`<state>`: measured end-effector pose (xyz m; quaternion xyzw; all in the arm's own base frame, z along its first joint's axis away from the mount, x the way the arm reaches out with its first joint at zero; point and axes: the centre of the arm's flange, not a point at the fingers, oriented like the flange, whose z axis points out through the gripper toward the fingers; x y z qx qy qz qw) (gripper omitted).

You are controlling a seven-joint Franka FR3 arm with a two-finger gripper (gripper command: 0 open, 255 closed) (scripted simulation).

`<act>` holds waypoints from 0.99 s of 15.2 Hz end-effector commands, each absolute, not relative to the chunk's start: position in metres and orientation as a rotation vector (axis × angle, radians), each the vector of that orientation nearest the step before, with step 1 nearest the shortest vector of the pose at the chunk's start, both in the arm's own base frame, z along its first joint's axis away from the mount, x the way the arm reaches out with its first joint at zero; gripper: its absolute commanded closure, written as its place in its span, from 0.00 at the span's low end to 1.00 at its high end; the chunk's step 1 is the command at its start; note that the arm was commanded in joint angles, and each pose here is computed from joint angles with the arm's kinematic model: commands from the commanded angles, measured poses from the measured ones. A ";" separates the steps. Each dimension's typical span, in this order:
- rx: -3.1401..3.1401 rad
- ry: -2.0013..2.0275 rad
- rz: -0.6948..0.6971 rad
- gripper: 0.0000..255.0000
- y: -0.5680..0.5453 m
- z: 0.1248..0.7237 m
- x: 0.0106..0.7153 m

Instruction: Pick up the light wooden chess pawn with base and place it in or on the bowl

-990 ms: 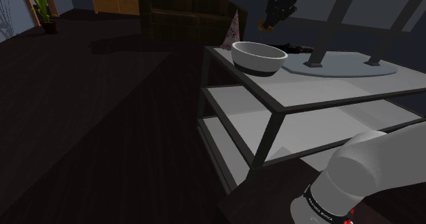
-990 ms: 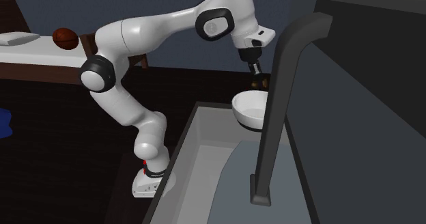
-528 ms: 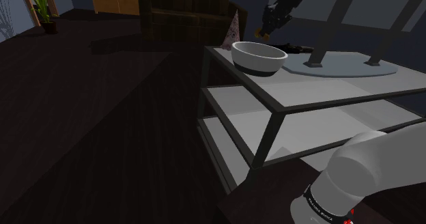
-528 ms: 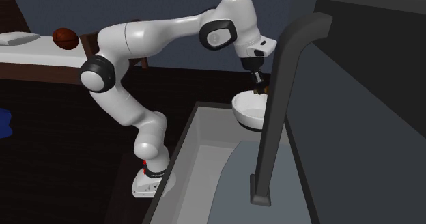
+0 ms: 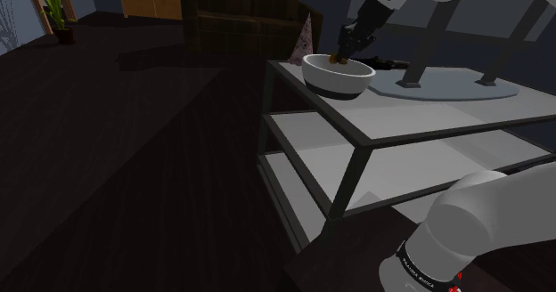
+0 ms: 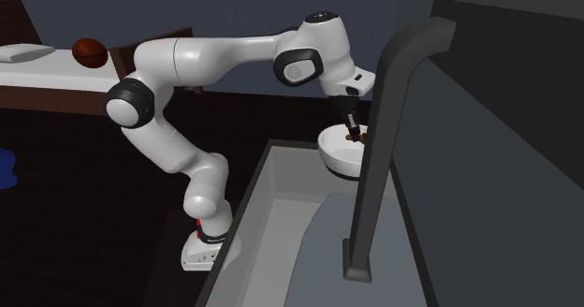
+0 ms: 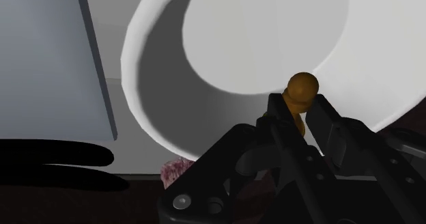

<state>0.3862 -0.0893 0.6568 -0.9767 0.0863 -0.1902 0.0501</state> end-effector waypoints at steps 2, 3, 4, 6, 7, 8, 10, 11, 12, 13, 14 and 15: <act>-2.974 0.263 -0.580 1.00 -0.090 0.654 0.387; -2.974 0.263 -0.580 1.00 -0.090 0.654 0.387; -2.974 0.263 -0.580 1.00 -0.090 0.654 0.387; -2.974 0.263 -0.580 1.00 -0.090 0.654 0.387; -2.974 0.263 -0.580 1.00 -0.090 0.654 0.387; -2.974 0.263 -0.580 0.00 -0.090 0.654 0.387; -2.974 0.263 -0.580 0.00 -0.090 0.654 0.387; -2.974 0.263 -0.580 0.00 -0.090 0.654 0.387; -2.974 0.263 -0.580 0.00 -0.090 0.654 0.387; -2.974 0.263 -0.580 0.00 -0.090 0.654 0.387; -2.974 0.263 -0.580 0.00 -0.090 0.666 0.382; -2.974 0.263 -0.580 0.00 -0.091 0.678 0.377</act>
